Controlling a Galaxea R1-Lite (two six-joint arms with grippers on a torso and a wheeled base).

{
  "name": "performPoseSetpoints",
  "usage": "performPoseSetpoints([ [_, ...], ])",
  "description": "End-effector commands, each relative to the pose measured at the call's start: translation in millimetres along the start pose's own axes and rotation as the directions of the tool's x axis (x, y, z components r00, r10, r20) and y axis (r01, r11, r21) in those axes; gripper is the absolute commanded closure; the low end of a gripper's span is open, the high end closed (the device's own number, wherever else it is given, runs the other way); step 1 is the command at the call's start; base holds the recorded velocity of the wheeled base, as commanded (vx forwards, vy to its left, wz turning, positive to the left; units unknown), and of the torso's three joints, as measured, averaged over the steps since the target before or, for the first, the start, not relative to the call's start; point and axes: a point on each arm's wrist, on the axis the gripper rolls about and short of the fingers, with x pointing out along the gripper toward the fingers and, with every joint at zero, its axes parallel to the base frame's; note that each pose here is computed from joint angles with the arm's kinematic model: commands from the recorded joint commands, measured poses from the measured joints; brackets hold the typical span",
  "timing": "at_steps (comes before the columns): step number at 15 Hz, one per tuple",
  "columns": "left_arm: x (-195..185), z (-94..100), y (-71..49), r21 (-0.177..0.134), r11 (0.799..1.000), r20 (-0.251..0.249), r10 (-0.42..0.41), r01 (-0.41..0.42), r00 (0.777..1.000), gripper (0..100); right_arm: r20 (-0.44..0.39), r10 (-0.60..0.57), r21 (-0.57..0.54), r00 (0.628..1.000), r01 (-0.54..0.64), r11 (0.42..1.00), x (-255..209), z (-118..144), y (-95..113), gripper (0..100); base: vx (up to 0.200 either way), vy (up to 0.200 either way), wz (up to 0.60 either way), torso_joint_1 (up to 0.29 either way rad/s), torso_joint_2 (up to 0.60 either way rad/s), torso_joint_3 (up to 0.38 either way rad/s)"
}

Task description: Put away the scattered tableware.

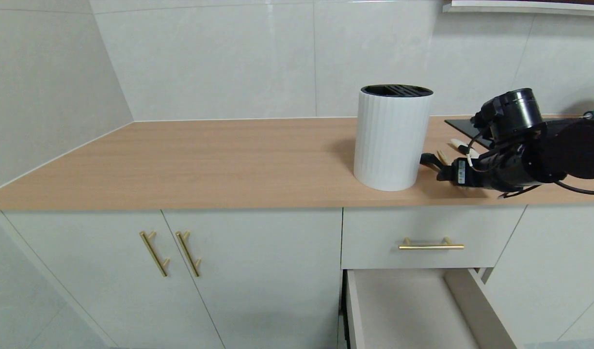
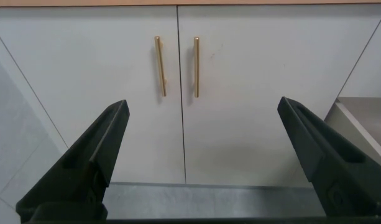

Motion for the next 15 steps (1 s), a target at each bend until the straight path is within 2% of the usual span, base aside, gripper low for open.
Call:
performPoseSetpoints([
  [1, 0.0, 0.0, 0.0, -0.001, 1.0, 0.0, 0.0, 0.0, 1.0, 0, -0.023, -0.01, -0.006, 1.0, 0.01, 1.0, 11.6, -4.7, 1.4, 0, 0.0, 0.0, 0.0, 0.0, 0.0, 0.0],
  [5, 0.0, 0.0, 0.0, -0.001, 1.0, 0.0, 0.0, 0.0, 1.0, 0, -0.013, -0.013, 0.004, 1.0, 0.013, 1.0, 13.4, -2.8, -1.6, 0, 0.0, 0.0, 0.0, 0.0, 0.0, 0.0],
  [6, 0.0, 0.0, 0.0, -0.001, 1.0, 0.0, 0.0, 0.0, 1.0, 0, -0.013, -0.014, 0.005, 1.0, 0.014, 1.0, 15.8, -3.2, -1.5, 100, 0.0, 0.0, 0.0, 0.0, 0.0, 0.0],
  [12, 0.0, 0.0, 0.0, -0.001, 1.0, 0.0, 0.0, 0.0, 1.0, 0, 0.02, -0.009, 0.019, 1.0, 0.009, 1.0, 2.3, 3.3, -5.3, 100, 0.0, 0.0, 0.0, 0.0, 0.0, 0.0],
  [15, 0.0, 0.0, 0.0, -0.001, 1.0, 0.0, 0.0, 0.0, 1.0, 0, 0.087, 0.015, 0.042, 0.996, -0.019, 0.999, -46.1, 8.2, -20.7, 100, 0.0, 0.0, 0.0, 0.0, 0.0, 0.0],
])
